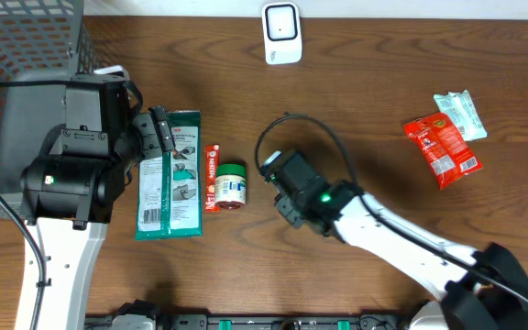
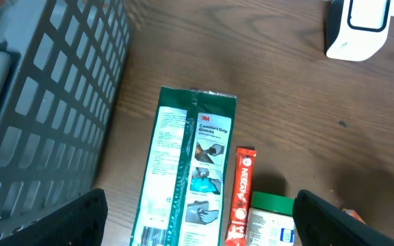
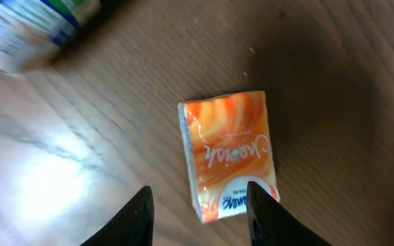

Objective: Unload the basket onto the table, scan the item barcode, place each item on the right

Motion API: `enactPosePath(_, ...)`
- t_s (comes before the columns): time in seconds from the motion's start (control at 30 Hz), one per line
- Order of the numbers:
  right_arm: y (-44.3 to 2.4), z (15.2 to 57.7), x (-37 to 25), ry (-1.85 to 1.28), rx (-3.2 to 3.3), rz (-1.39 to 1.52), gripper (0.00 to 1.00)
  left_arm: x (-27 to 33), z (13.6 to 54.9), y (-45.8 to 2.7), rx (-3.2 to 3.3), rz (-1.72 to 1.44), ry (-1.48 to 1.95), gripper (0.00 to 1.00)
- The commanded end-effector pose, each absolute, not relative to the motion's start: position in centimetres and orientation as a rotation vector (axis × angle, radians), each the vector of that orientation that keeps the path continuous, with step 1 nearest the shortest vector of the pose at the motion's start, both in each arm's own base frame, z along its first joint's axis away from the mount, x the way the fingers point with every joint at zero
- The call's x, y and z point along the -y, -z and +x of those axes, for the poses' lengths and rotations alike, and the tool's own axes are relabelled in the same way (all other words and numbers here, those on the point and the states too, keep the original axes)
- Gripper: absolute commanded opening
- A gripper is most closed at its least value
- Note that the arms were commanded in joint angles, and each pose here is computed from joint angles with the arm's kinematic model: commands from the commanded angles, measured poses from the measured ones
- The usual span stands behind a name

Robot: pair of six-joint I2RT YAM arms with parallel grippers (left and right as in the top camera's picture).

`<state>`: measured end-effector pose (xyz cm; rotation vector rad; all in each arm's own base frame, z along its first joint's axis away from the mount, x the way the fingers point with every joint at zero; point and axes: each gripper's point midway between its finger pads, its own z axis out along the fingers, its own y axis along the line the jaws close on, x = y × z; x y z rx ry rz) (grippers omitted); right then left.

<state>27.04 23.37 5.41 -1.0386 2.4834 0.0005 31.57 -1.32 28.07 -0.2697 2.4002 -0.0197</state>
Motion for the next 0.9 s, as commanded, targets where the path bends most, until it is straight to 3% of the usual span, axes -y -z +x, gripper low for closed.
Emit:
enactPosePath(0.0, -4.0, 28.2, -22.1, 0.221, -2.461, -1.063, 0.4, 1.1, 31.7, -28.2, -2.395, -0.287, 0.012, 0.87)
enactPosePath(0.23, -1.4, 28.2, -21.8, 0.288, -2.493, -1.091, 0.44, 1.1, 31.7, -28.2, -2.395, -0.287, 0.012, 0.87)
enactPosePath(0.63, -2.0, 29.1, -21.8, 0.356, -2.437, -1.075, 0.46, 1.1, 31.7, -28.2, -2.395, -0.287, 0.012, 0.87)
enactPosePath(0.87, -2.1, 28.5, -23.1, 0.336, -2.405, -1.108, 0.39, 1.1, 31.7, -28.2, -2.395, -0.287, 0.012, 0.87)
